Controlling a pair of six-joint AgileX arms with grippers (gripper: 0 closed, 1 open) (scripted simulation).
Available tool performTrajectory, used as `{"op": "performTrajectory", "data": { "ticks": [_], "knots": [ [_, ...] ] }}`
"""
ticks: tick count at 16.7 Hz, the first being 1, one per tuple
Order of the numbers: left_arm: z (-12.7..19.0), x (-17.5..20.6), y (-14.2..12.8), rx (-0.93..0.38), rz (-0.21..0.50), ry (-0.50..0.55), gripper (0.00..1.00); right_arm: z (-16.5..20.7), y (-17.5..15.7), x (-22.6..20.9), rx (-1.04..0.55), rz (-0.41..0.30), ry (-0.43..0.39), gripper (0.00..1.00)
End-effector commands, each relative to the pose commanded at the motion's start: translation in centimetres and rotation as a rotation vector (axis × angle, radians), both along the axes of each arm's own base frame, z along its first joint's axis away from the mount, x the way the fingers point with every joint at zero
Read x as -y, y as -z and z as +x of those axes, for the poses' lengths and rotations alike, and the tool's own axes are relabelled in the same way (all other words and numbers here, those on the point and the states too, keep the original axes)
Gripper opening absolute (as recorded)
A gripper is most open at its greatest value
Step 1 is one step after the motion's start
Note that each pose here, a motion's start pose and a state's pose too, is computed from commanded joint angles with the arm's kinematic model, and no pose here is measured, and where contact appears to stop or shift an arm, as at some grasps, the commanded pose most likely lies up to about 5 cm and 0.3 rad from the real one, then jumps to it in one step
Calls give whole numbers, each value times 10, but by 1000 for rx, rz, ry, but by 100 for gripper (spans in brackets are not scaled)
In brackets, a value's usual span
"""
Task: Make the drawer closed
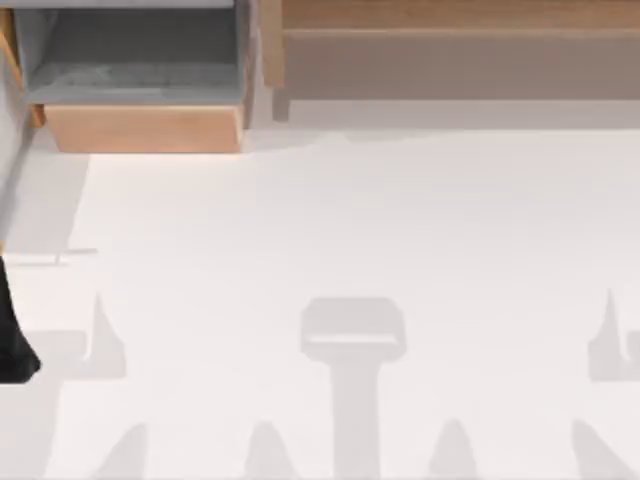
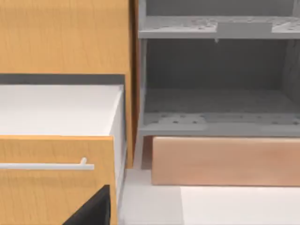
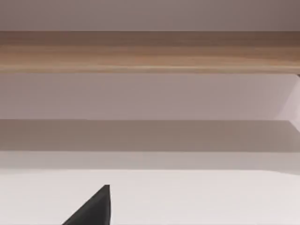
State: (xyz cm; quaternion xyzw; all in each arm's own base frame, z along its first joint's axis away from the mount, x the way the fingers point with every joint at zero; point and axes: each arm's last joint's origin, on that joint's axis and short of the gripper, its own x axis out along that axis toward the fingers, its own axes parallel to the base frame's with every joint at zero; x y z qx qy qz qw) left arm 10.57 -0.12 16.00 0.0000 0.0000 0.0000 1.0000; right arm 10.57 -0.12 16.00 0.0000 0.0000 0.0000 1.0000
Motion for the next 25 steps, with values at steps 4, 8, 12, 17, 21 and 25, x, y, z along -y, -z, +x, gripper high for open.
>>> {"op": "performTrajectory", "data": {
  "ticks": [4, 8, 12, 17, 21, 25],
  "knots": [
    [0, 3, -11, 29, -1, 7, 100, 0, 0, 0, 0, 0, 0, 100],
    [8, 18, -47, 70, -15, 10, 100, 0, 0, 0, 0, 0, 0, 100],
    [31, 49, -63, -21, 6, 7, 100, 0, 0, 0, 0, 0, 0, 100],
    [51, 94, -88, -16, 12, -14, 100, 0, 0, 0, 0, 0, 0, 100],
    [54, 114, -97, 0, 0, 0, 100, 0, 0, 0, 0, 0, 0, 100],
    [54, 113, -96, -2, 1, -1, 100, 0, 0, 0, 0, 0, 0, 100]
  ]
}}
